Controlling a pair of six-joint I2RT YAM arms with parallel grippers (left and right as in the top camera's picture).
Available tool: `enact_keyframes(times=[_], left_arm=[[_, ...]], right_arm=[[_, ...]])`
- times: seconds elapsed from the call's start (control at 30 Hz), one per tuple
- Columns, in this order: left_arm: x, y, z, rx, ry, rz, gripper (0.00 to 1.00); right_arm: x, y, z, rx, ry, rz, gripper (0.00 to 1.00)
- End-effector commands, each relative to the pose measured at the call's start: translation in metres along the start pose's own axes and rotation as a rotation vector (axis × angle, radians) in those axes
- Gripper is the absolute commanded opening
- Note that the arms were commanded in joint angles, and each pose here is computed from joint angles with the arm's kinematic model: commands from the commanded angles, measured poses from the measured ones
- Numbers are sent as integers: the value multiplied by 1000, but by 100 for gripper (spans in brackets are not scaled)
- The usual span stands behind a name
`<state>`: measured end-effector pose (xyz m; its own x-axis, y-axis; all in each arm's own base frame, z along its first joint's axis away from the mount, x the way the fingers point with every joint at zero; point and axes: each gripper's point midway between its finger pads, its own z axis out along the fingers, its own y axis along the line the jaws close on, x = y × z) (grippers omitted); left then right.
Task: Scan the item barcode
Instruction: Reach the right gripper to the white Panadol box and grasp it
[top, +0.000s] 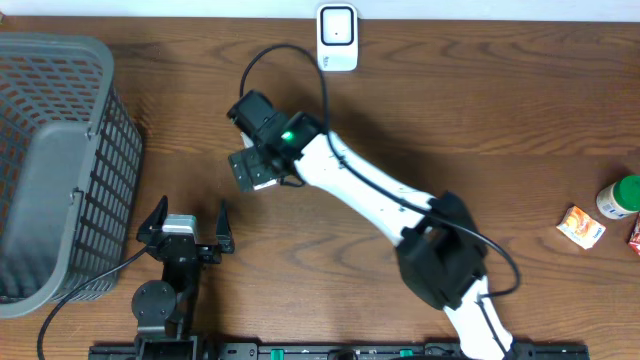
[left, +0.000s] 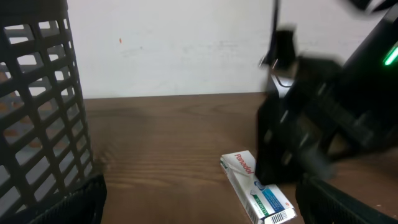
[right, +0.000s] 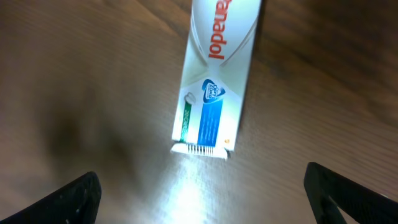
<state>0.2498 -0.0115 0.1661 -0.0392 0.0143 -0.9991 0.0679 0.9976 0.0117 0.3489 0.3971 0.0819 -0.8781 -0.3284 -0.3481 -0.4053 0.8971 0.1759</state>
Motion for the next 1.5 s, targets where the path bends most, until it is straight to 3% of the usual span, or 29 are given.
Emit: enact_keyframes(times=[0.0, 0.37, 0.47, 0.6, 0.73, 0.9, 1.0, 1.13, 1.23, 1.4, 1.47], left_arm=[[-2, 1, 0, -8, -8, -4, 96], [-2, 1, 0, -8, -8, -4, 96], [-2, 1, 0, -8, -8, -4, 96], [-2, 1, 0, -8, -8, -4, 96], [-2, 1, 0, -8, -8, -4, 96], [-2, 1, 0, -8, -8, -4, 96], [-2, 1, 0, -8, -8, -4, 96], [-2, 1, 0, -8, -8, -4, 96], [-2, 1, 0, -8, -8, -4, 96], [-2, 1, 0, -8, -8, -4, 96], [-2, 1, 0, -8, -8, -4, 96]], right_arm=[[8, -13, 32, 76, 20, 43, 99], [1, -16, 72, 78, -22, 87, 98], [3, -25, 80, 112, -19, 91, 91], [11, -37, 96, 133, 19, 103, 68], [20, -43, 99, 149, 55, 98, 54], [39, -51, 93, 184, 141, 13, 49], [64, -66, 83, 230, 266, -151, 43], [96, -106, 57, 385, 460, -370, 45], [107, -133, 35, 528, 552, -427, 47], [116, -142, 18, 576, 618, -448, 64], [109, -139, 15, 570, 584, -437, 99]])
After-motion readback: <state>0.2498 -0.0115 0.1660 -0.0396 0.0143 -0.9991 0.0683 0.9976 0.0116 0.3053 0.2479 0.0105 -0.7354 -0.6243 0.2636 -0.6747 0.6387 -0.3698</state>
